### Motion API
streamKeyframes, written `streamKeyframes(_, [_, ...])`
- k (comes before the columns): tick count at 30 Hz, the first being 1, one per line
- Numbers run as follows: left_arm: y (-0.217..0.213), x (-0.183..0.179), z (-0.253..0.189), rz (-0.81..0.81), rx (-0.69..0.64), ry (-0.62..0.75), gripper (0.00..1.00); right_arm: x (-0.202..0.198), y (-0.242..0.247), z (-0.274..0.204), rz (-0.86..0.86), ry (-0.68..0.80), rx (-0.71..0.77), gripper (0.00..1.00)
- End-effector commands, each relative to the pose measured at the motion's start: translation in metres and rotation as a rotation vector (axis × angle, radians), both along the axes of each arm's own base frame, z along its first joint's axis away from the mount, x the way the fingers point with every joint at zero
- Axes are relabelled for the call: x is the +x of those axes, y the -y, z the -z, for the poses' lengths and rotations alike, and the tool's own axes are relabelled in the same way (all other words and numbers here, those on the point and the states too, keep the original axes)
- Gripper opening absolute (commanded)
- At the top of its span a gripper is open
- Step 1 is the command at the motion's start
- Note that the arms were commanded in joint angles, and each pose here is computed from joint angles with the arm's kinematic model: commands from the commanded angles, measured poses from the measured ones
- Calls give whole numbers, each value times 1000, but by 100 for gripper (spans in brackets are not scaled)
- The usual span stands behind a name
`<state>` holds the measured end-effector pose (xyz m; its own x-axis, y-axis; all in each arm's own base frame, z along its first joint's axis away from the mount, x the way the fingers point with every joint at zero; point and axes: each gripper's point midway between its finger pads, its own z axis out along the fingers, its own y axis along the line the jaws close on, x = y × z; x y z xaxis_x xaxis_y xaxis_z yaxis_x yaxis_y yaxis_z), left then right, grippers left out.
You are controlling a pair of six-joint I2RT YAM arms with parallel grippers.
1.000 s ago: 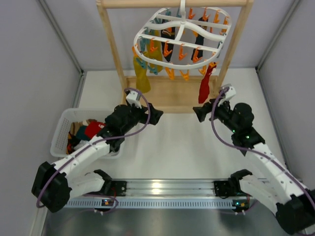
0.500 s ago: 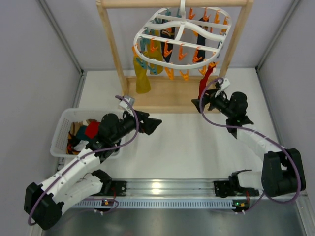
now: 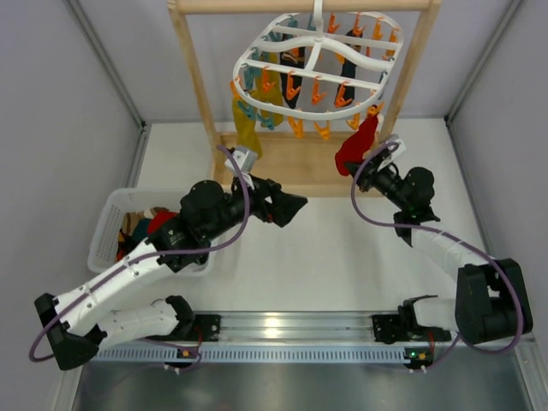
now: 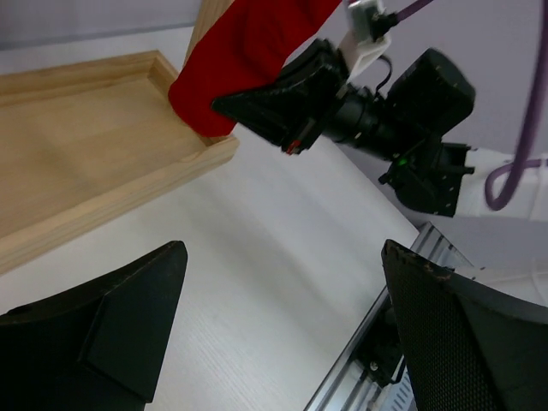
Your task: Remove the socks clipped to the hanger
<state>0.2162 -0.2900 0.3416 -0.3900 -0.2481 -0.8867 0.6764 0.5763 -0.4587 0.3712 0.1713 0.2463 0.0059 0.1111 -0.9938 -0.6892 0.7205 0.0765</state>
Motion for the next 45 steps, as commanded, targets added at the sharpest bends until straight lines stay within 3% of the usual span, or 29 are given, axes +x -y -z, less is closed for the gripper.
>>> streamKeyframes(1, [3,4,-37,-149,69,88,99,-13,3,-42,36,141,71,0])
streamKeyframes(2, [7,-4,-67,-178,37,126,99,-17,5,-44,67,149,85,0])
streamKeyframes(4, [21,-2,-77,-218,90,168,99,-20,6,-44,111,150,100,0])
streamKeyframes(5, [26,-5,-105,-229,60,197,99,-24,7,-44,156,144,114,0])
streamKeyframes(8, [55,-14,-136,-249,78,250,99,-34,5,-44,226,152,132,0])
streamKeyframes(13, [103,-6,-164,-230,119,309,99,-47,0,-48,239,147,169,0])
streamKeyframes(14, [102,-6,-194,-235,68,329,99,-49,0,-51,237,153,173,0])
streamKeyframes(15, [129,1,-170,-211,161,335,99,-49,1,-51,239,151,171,0])
streamKeyframes(17, [139,3,-190,-193,125,353,99,-50,1,-54,240,150,169,0])
streamKeyframes(18, [151,8,-180,-190,152,351,99,-50,1,-54,239,146,167,0])
streamKeyframes(22, [162,33,-175,-116,82,289,99,-53,-3,-53,207,127,147,0])
streamKeyframes(26, [165,73,-157,-85,101,272,99,-55,-4,-52,202,110,143,0])
streamKeyframes(35, [169,103,-154,-74,75,259,99,-65,-8,-50,154,106,129,0])
streamKeyframes(40, [167,107,-141,-77,96,231,96,-69,-7,-55,148,100,126,0])
streamKeyframes(45, [167,89,-143,-30,88,225,94,-69,-8,-59,148,83,110,0])
